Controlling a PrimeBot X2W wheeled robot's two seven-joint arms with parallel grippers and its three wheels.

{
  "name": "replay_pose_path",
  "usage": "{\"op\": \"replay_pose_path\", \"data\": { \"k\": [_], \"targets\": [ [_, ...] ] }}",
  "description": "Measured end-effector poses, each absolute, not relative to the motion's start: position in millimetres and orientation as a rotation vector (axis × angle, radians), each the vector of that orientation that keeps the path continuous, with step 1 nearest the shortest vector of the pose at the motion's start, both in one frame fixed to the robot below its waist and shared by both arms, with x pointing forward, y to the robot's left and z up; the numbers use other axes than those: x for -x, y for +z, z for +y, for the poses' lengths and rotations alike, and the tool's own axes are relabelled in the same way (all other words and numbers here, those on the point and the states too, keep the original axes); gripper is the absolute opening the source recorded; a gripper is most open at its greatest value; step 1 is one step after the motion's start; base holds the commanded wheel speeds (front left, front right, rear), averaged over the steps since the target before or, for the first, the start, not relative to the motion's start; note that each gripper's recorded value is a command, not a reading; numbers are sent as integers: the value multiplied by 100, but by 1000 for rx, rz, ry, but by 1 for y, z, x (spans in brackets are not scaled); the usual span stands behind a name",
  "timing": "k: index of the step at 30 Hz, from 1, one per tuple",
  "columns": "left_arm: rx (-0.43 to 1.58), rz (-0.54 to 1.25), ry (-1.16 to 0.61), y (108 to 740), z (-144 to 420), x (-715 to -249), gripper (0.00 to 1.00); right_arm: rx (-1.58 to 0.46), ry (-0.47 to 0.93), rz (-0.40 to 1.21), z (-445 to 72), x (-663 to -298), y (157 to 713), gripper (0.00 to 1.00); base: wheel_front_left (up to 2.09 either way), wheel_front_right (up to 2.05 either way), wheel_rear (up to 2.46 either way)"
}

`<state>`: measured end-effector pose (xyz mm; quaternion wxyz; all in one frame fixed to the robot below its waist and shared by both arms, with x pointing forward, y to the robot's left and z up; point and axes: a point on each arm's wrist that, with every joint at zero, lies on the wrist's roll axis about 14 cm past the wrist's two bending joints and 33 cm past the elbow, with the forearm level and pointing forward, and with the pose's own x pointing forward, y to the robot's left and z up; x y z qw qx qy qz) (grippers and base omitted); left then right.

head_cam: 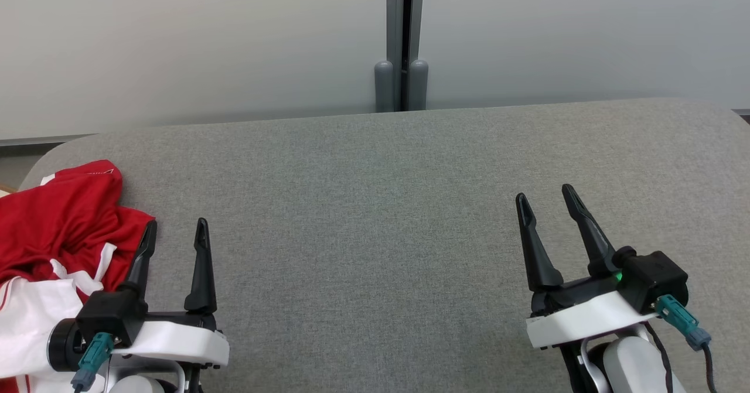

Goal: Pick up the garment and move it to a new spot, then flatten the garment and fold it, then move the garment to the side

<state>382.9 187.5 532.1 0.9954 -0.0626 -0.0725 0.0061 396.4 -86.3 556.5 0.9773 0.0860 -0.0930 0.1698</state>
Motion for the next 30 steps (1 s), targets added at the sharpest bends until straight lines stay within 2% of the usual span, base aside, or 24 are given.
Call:
{"op": "replay_pose_path", "data": {
  "k": [16,30],
  "targets": [
    [15,-167,3,535,185,-381,100,-73,380,-218,-75,-394,559,100,0,0,0],
    [17,-167,5,535,185,-381,100,-86,365,-205,-80,-395,555,100,0,0,0]
  ]
}}
